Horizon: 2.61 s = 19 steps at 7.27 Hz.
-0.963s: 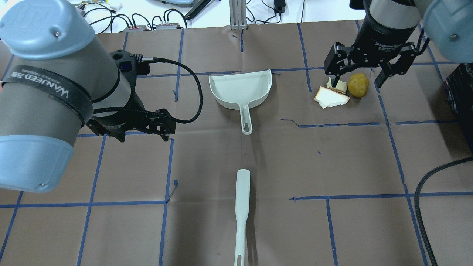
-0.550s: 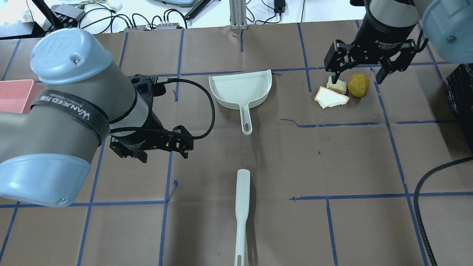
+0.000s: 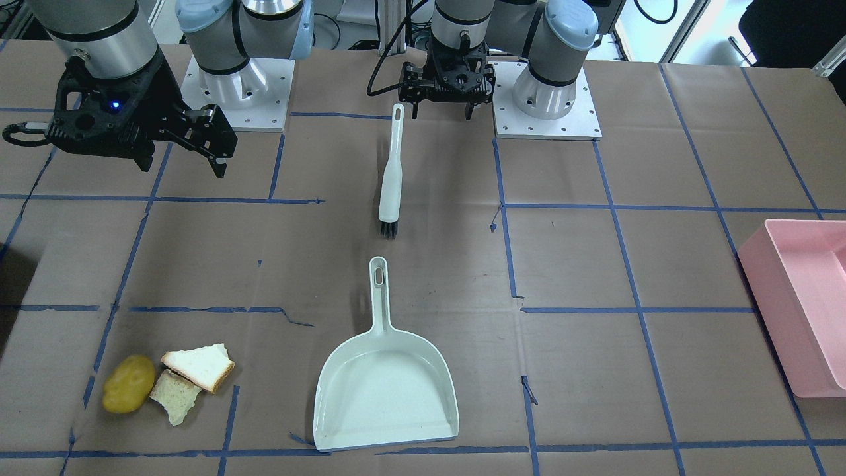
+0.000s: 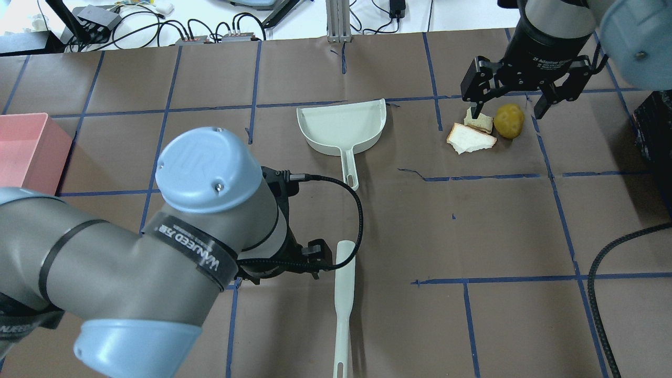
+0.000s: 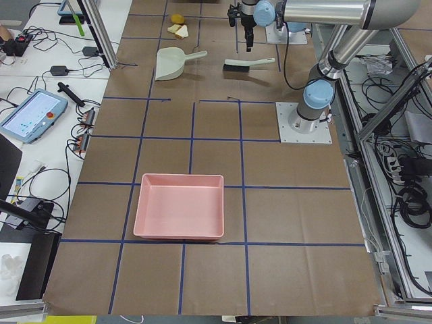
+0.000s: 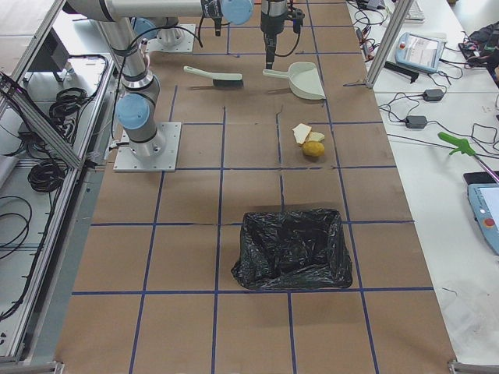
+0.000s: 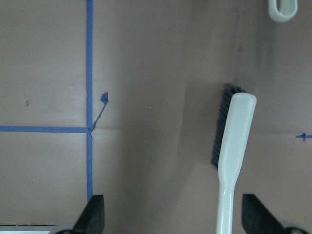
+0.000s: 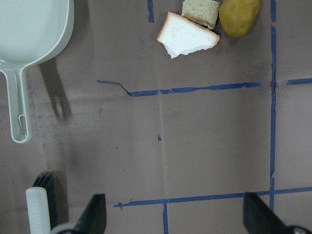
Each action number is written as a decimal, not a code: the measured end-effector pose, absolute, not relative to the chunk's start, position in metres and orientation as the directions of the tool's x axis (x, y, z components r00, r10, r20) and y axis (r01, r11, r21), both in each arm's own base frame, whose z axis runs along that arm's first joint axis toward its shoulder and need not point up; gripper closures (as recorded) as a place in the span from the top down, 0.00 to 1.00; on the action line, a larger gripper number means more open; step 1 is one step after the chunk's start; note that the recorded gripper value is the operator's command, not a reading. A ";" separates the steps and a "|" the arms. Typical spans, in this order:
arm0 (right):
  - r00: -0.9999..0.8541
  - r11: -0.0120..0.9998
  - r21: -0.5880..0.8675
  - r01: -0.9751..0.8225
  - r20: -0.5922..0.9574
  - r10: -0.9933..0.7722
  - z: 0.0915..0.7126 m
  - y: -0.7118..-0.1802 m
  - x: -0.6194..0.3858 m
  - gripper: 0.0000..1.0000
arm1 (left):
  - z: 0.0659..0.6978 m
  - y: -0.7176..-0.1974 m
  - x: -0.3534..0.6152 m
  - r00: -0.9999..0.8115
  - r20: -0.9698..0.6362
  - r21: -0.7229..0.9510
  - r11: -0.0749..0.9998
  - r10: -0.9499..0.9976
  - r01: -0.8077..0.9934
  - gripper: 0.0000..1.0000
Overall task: Sweep and dump trash in nearest bin
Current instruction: 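Move the left gripper down over the white brush handle, then close the left gripper on the white brush handle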
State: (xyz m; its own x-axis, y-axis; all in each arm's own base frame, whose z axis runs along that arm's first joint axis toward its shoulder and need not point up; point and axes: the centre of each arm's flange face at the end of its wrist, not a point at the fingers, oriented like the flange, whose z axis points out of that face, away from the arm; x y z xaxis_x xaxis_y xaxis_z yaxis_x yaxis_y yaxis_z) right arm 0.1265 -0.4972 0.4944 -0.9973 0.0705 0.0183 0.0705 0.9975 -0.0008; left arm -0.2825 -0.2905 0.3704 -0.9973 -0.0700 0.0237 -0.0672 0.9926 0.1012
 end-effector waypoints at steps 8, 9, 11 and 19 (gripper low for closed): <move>-0.998 0.998 -0.003 0.068 0.013 0.068 0.495 -0.497 0.128 1.00 | 0.265 -0.228 -0.337 -0.995 0.086 0.052 0.998 -0.041 -0.036 0.97; -0.998 0.998 -0.003 0.068 0.011 0.069 0.495 -0.497 0.127 1.00 | 0.258 -0.226 -0.345 -0.994 0.092 0.043 0.997 -0.065 -0.061 0.98; -0.998 0.998 -0.003 0.069 0.011 0.069 0.495 -0.498 0.127 1.00 | 0.255 -0.213 -0.353 -0.994 0.087 0.009 0.998 -0.059 -0.058 0.97; -0.998 0.998 -0.006 0.060 0.009 0.060 0.495 -0.498 0.127 1.00 | 0.216 -0.181 -0.338 -0.991 0.130 -0.107 0.994 -0.012 -0.026 0.68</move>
State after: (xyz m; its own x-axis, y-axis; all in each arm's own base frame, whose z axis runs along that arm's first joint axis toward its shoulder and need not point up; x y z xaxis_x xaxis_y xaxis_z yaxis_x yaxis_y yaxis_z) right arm 0.1273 -0.4979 0.4949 -0.9982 0.0600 0.0095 0.0600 0.9982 -0.0062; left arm -0.3378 -0.1808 0.2160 -0.9914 -0.0117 0.1300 -0.0257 0.9940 -0.1067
